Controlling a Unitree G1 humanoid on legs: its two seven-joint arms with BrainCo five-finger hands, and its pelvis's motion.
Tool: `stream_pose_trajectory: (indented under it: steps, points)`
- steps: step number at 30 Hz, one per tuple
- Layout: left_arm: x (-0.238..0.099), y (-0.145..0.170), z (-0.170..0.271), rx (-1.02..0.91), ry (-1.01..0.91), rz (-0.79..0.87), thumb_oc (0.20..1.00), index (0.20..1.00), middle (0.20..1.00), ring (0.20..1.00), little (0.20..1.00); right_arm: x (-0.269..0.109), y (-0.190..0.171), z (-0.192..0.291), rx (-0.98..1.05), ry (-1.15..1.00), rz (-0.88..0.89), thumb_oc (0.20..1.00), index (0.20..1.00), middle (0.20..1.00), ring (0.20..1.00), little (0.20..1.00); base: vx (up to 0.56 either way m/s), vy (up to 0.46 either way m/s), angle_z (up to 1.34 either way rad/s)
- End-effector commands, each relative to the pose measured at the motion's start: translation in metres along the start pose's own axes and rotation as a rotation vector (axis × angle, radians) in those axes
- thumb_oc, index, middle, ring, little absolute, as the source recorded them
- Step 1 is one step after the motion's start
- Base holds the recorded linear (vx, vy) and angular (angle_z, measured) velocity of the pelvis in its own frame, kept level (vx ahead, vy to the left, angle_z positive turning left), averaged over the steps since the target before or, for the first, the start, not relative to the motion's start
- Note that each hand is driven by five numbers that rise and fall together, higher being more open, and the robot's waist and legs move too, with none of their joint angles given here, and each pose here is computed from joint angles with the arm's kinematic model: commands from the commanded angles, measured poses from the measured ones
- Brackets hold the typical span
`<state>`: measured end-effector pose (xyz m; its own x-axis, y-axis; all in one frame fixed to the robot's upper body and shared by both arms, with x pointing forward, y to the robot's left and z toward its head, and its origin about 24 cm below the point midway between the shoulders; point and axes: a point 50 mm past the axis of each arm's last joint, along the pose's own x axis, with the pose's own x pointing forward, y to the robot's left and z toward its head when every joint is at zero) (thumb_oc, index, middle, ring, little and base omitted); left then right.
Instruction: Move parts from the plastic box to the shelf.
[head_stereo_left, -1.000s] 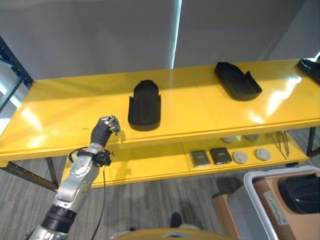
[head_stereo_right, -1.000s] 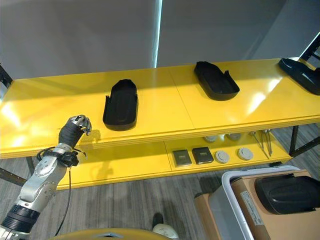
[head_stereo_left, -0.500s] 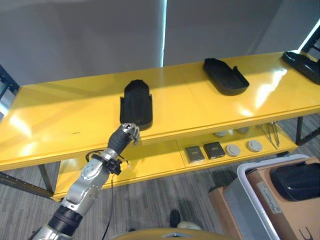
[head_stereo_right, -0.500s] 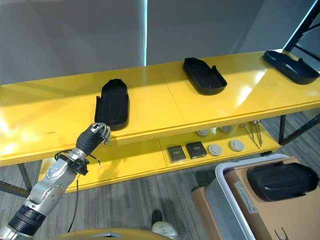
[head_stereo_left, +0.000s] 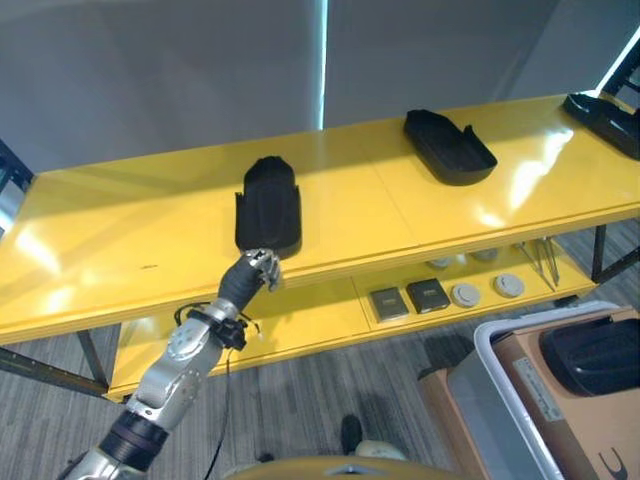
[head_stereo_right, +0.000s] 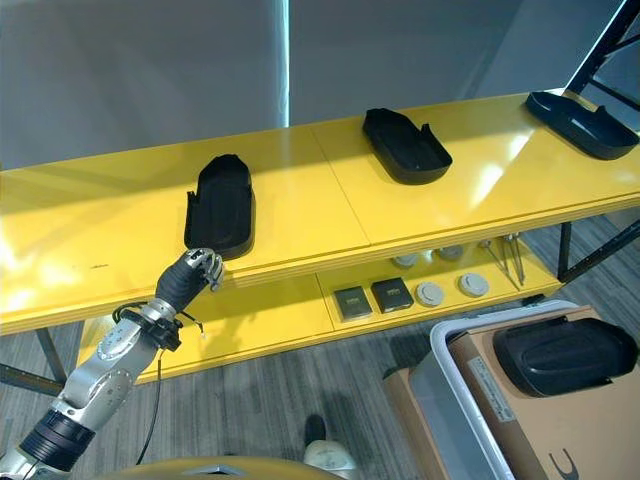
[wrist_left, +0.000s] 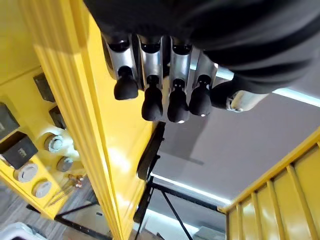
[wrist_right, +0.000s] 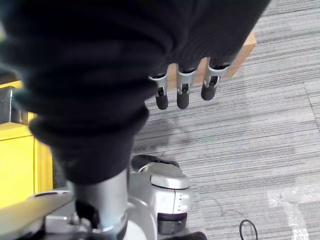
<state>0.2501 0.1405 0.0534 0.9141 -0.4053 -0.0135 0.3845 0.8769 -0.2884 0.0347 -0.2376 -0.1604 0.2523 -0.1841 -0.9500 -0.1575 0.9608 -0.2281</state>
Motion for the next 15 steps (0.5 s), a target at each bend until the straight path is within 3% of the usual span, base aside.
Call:
stream_pose_trajectory:
  steps: [1, 15]
  points:
    - [0.011, 0.004, 0.012, 0.023, -0.06, 0.026, 0.2, 0.2, 0.2, 0.2, 0.2, 0.0, 0.003, -0.001, -0.054, 0.007, 0.011, 1.0, 1.0, 1.0, 1.0, 1.0, 0.0, 0.0, 0.0]
    - [0.045, -0.001, 0.021, 0.078, -0.086, 0.041, 0.2, 0.2, 0.2, 0.2, 0.2, 0.0, 0.004, 0.001, -0.109, 0.016, 0.035, 1.0, 1.0, 1.0, 1.0, 1.0, 0.01, -0.005, -0.03]
